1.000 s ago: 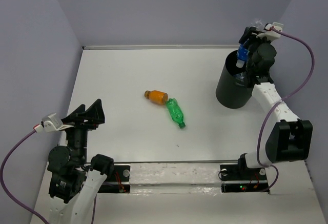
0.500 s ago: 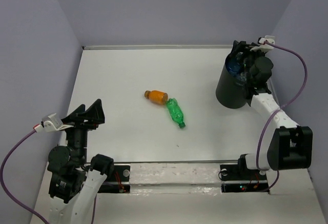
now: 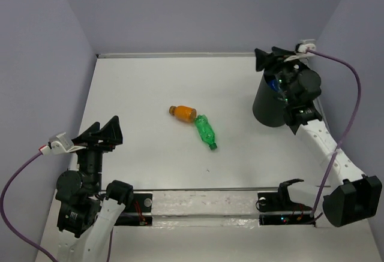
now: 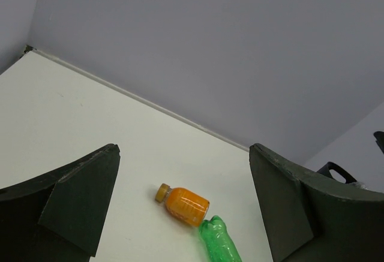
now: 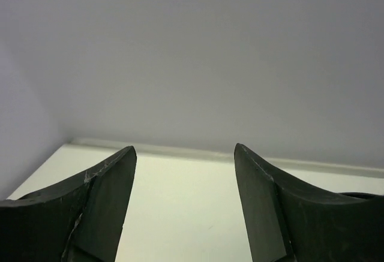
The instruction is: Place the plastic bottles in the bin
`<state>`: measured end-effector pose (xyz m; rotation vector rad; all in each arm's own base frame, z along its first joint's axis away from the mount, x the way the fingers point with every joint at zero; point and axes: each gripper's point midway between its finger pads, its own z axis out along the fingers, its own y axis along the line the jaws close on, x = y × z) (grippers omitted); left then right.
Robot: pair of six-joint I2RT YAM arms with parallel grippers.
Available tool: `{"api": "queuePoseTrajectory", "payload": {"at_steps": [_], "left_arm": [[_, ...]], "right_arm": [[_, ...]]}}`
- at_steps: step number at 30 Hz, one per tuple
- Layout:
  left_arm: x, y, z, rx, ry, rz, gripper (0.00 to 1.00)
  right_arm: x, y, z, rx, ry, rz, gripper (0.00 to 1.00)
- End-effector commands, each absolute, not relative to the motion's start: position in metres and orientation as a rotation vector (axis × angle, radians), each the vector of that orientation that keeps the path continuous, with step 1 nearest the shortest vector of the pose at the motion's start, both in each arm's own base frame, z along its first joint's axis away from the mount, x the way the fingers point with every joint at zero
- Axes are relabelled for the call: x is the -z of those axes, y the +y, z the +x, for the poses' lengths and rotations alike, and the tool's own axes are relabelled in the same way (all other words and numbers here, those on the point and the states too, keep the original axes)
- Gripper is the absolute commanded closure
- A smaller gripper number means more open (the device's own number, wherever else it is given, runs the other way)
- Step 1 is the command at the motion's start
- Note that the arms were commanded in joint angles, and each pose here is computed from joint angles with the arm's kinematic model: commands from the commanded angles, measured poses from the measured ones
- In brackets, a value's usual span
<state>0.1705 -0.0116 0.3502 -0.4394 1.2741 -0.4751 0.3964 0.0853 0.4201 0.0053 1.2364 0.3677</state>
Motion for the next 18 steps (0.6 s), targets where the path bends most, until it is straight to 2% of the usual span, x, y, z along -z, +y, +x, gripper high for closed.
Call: {"api": "queuePoseTrajectory", "payload": {"at_steps": [1, 4, 5, 6, 7, 12, 16, 17, 18], "left_arm": [[-0.357, -0.012, 0.173, 0.472, 1.248, -0.427, 0.01], [-0.356, -0.012, 0.174, 0.466, 1.253, -0.428, 0.01], [-0.357, -0.011, 0.174, 0.465, 1.251, -0.430, 0.01], [-0.357, -0.012, 0.174, 0.466, 1.251, -0.429, 0.01], [-0.356, -0.011, 0.174, 0.463, 1.253, -0.429, 0.01], [-0.358, -0.010, 0.173, 0.463, 1.246, -0.434, 0.01], [-0.356, -0.011, 0.175, 0.458, 1.255, -0.432, 0.01], [-0.356, -0.011, 0.175, 0.459, 1.257, -0.431, 0.01], [-0.355, -0.011, 0.176, 0.458, 1.260, -0.431, 0.01]], "right_arm": [[-0.373, 0.207, 0.379, -0.535, 1.469, -0.341, 0.31], [-0.313, 0.266, 0.375, -0.556, 1.652, -0.527, 0.31], [-0.316, 0.281, 0.373, -0.571, 1.655, -0.580, 0.30], [-0.272, 0.294, 0.375, -0.525, 1.759, -0.707, 0.27], [-0.278, 0.315, 0.370, -0.535, 1.743, -0.780, 0.24], [-0.207, 0.361, 0.362, -0.467, 1.883, -1.151, 0.05], [-0.169, 0.379, 0.376, -0.383, 1.964, -1.301, 0.00], [-0.142, 0.380, 0.383, -0.345, 2.019, -1.334, 0.00], [-0.147, 0.384, 0.386, -0.315, 2.011, -1.363, 0.00]]}}
